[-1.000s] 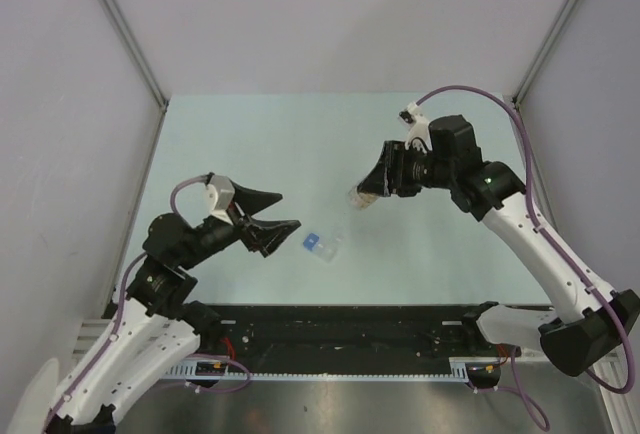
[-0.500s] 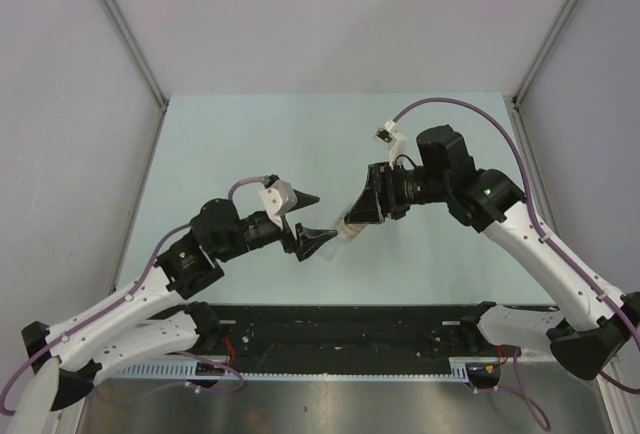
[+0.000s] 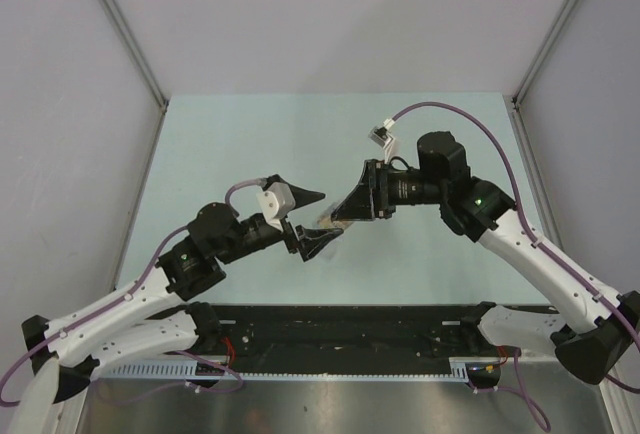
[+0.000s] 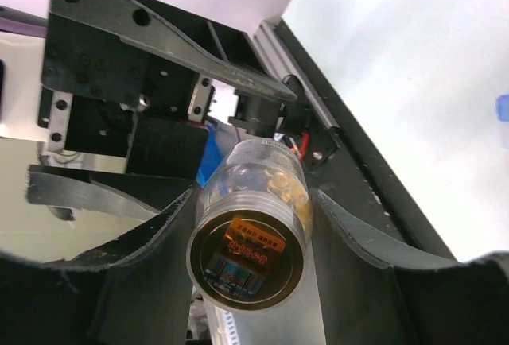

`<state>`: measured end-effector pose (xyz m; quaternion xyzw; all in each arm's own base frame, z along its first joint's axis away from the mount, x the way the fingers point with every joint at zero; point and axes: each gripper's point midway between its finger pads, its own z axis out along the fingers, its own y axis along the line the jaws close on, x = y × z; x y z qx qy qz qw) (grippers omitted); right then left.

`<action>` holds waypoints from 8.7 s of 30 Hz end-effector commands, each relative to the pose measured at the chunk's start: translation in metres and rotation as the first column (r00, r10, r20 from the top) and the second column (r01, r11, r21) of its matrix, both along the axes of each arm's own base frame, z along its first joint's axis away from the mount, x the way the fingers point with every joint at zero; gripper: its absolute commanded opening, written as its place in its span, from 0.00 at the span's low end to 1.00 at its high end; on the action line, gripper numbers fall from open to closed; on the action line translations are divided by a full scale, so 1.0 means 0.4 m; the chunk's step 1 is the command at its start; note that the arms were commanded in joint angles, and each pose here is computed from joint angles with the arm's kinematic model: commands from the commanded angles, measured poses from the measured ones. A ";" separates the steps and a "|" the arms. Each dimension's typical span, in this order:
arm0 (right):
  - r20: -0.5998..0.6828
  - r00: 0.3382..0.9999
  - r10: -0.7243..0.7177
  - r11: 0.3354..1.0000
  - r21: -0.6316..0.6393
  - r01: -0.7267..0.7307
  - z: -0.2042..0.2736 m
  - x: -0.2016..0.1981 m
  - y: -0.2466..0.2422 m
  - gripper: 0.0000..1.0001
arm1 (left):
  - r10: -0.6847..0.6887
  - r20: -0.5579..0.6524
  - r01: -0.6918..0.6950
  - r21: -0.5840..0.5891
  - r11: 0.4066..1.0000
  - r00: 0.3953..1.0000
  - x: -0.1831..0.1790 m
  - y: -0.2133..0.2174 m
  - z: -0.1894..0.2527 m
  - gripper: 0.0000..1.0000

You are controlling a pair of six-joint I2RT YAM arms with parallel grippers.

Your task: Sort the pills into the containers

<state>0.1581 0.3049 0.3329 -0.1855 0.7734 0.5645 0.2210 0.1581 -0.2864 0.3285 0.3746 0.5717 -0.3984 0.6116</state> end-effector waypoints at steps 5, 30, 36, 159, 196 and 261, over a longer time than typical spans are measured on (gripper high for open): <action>0.029 0.998 0.051 0.977 0.206 -0.055 0.129 -0.049 0.020 0.00 | 0.001 0.041 0.000 -0.036 0.999 0.999 -0.001 -0.016 0.037 0.77; -0.006 1.000 0.018 0.977 0.211 -0.016 0.104 -0.050 0.017 0.09 | -0.060 0.001 0.060 -0.100 0.993 0.998 -0.040 -0.021 0.085 0.00; 0.031 1.000 0.003 0.974 0.227 -0.010 0.120 -0.047 0.013 0.44 | -0.073 -0.023 0.070 -0.104 0.992 0.997 -0.050 -0.018 0.069 0.00; 0.782 0.622 -0.047 0.737 0.448 -0.507 0.412 -0.281 0.057 0.00 | -0.320 -0.108 0.234 -0.475 0.848 0.941 -0.214 0.083 0.220 0.01; 0.341 0.785 -0.517 0.723 0.664 0.188 0.486 0.014 -0.052 0.84 | -0.335 -0.084 0.257 -0.478 0.840 0.938 -0.221 0.080 0.206 0.00; 0.311 0.679 -0.665 0.747 0.297 0.595 0.353 -0.091 0.067 0.69 | -0.256 -0.143 0.161 -0.474 0.866 0.956 -0.173 0.071 0.176 0.00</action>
